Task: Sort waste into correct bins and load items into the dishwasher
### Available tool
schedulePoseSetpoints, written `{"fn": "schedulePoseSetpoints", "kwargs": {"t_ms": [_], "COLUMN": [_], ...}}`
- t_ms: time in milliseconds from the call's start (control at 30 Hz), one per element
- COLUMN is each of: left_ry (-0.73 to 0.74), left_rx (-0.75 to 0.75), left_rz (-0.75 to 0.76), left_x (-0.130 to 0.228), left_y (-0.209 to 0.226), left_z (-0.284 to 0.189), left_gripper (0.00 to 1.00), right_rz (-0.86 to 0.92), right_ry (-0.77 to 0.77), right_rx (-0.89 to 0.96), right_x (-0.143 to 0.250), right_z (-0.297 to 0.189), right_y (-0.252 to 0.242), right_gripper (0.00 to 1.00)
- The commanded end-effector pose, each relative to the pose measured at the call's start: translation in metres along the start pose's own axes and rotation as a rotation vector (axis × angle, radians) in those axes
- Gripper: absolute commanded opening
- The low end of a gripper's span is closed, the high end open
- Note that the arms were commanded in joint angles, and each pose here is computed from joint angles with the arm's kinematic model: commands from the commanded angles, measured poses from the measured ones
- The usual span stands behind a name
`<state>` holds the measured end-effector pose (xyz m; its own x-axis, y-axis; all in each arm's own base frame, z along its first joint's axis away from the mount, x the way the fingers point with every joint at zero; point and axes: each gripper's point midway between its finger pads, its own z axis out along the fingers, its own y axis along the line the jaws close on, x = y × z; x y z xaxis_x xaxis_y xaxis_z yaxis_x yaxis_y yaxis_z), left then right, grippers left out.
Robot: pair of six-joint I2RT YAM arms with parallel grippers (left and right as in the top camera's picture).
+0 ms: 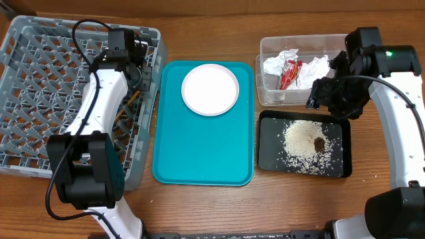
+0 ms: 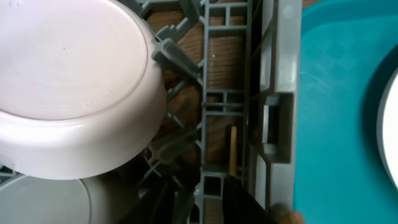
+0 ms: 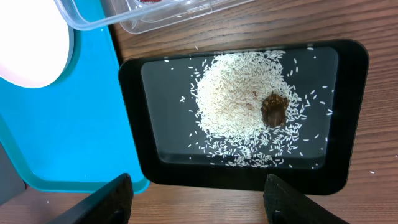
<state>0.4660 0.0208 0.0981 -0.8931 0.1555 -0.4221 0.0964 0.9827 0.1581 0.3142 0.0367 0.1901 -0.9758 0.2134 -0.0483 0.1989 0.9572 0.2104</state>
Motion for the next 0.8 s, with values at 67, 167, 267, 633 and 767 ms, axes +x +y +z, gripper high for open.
{"fn": "schedulePoseSetpoints", "kwargs": {"t_ms": [67, 167, 267, 633, 767], "left_ry": [-0.015, -0.005, 0.022, 0.083, 0.085], "left_rx": [0.042, 0.042, 0.045, 0.059, 0.074], "left_rz": [0.019, 0.02, 0.022, 0.09, 0.152], "left_x": [-0.015, -0.016, -0.009, 0.006, 0.008], "left_y": [-0.006, -0.005, -0.005, -0.008, -0.01], "left_z": [-0.018, -0.024, -0.025, -0.026, -0.022], "left_gripper": [0.29, 0.29, 0.28, 0.37, 0.42], "right_rz": [-0.013, -0.014, -0.014, -0.013, -0.009], "right_ry": [-0.04, -0.038, -0.038, -0.038, -0.038], "right_rx": [-0.01, -0.01, -0.01, -0.01, -0.01], "right_x": [-0.002, -0.002, -0.002, -0.002, -0.002], "right_z": [-0.011, -0.011, -0.011, -0.011, -0.011], "right_y": [0.004, 0.004, 0.004, 0.004, 0.004], "right_gripper": [0.69, 0.69, 0.69, 0.69, 0.69]}}
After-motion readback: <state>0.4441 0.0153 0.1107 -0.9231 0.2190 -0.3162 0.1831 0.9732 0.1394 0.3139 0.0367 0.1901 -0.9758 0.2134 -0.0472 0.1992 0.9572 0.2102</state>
